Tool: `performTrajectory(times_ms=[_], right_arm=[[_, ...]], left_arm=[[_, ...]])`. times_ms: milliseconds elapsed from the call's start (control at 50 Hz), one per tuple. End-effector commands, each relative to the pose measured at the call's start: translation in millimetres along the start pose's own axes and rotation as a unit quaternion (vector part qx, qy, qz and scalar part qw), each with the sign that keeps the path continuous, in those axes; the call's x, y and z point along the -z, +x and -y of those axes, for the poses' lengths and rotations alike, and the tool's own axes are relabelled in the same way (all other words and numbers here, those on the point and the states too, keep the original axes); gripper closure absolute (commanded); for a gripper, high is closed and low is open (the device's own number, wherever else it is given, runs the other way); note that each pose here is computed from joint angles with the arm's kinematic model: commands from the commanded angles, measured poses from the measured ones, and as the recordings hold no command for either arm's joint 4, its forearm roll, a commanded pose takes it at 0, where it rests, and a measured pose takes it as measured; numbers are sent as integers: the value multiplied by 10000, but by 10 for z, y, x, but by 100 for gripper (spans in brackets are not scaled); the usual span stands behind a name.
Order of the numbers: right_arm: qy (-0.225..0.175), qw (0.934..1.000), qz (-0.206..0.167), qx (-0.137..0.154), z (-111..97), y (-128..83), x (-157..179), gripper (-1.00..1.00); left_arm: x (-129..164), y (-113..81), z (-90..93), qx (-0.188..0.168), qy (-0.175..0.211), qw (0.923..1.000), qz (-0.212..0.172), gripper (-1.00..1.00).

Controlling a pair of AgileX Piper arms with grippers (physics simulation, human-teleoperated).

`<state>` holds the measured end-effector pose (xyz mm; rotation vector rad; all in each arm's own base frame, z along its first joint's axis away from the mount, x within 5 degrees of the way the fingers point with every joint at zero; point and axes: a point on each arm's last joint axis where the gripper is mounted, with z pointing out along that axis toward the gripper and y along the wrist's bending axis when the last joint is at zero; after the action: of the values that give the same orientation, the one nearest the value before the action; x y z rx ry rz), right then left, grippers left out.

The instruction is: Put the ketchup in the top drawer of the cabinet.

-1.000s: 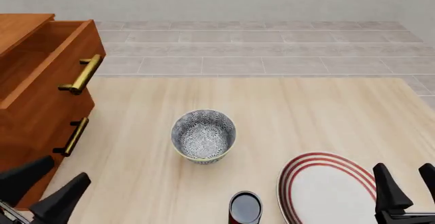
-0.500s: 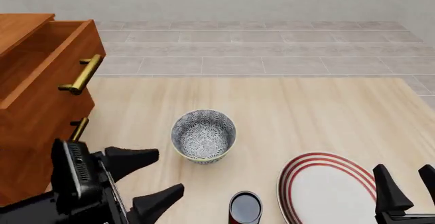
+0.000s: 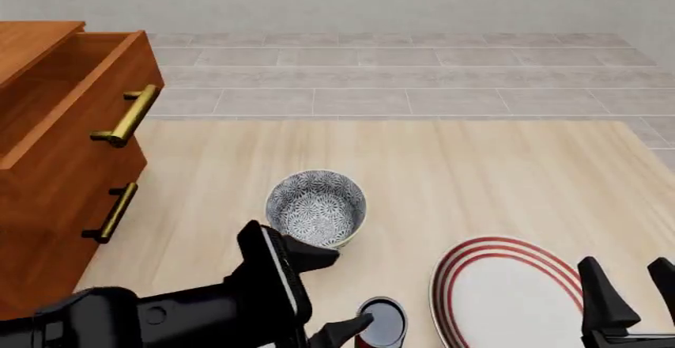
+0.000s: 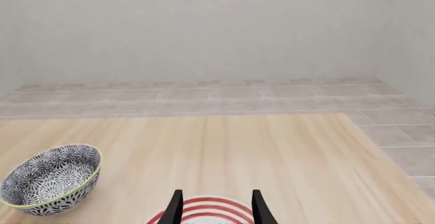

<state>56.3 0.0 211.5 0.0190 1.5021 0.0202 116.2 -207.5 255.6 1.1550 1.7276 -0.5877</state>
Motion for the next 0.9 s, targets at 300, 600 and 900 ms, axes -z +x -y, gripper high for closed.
performTrajectory(times_ms=[300,600,900], right_arm=[[8,10000,-89,43,1,16,1,-100],[19,9998,-149,157,3,27,1,-100],[68,9996,-190,196,8,35,1,-100]], left_arm=[[-262,182,-8,-266,5,9989,-389,-100],[-356,237,106,-263,195,9985,-449,-100],[-503,362,162,-119,264,9979,-580,-100]])
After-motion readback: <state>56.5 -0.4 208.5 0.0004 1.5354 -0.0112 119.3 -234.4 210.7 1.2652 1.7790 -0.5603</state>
